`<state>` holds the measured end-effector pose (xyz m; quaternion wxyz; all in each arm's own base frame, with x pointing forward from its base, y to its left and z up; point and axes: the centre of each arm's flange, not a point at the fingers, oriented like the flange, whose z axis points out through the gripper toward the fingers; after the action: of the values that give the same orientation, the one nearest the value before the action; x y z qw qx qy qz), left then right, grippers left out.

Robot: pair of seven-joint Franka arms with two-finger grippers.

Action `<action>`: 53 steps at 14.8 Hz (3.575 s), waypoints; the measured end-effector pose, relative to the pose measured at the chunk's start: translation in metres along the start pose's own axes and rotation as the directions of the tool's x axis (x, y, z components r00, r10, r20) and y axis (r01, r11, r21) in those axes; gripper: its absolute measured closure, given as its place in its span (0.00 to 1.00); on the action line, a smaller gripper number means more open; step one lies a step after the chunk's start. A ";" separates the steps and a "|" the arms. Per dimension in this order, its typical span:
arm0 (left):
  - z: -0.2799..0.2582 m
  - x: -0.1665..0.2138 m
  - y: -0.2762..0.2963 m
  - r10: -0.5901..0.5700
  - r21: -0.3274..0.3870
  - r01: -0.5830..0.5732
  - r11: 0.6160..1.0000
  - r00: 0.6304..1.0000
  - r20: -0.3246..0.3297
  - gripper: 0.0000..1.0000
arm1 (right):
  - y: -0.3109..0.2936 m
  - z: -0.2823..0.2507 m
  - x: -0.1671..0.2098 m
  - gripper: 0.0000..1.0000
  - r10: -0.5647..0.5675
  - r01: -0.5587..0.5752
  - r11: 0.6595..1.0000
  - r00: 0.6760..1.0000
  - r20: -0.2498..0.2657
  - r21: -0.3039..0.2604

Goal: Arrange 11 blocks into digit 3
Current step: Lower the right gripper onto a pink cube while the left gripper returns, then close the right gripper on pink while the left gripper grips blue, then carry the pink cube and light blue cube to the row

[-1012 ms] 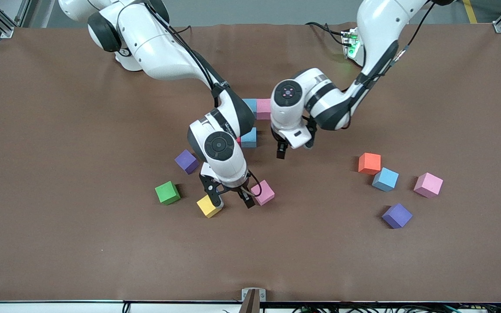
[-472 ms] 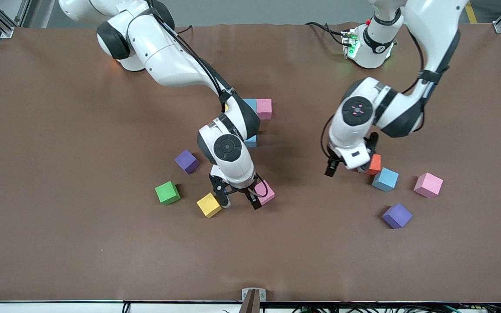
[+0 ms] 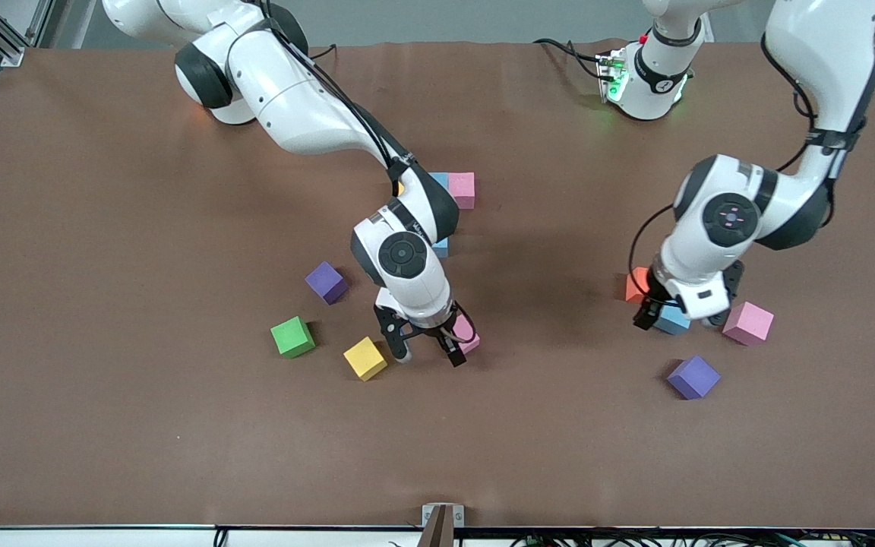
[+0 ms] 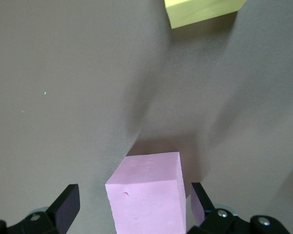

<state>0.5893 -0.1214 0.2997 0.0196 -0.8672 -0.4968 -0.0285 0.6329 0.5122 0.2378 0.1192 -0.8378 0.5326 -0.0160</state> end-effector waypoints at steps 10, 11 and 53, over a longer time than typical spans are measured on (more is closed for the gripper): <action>0.050 0.077 -0.044 -0.049 0.001 0.049 0.999 0.997 0.054 0.00 | 0.009 0.021 -0.019 0.00 -0.026 0.026 1.000 1.000 0.003 -0.012; 0.055 0.075 -0.045 -0.049 -0.001 0.049 0.999 0.997 0.060 0.00 | 0.010 0.024 -0.020 0.00 -0.029 0.029 0.999 1.000 0.002 -0.014; 0.001 -0.141 0.041 -0.357 0.002 0.359 0.933 0.929 0.092 0.46 | 0.096 -0.066 0.015 0.44 -0.782 0.815 0.579 0.566 0.261 -0.031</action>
<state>0.5533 -0.2632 0.2888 -0.0150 -0.7626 -0.6467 0.0041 0.5441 0.4480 0.2793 0.0944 -0.9904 0.0783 0.0637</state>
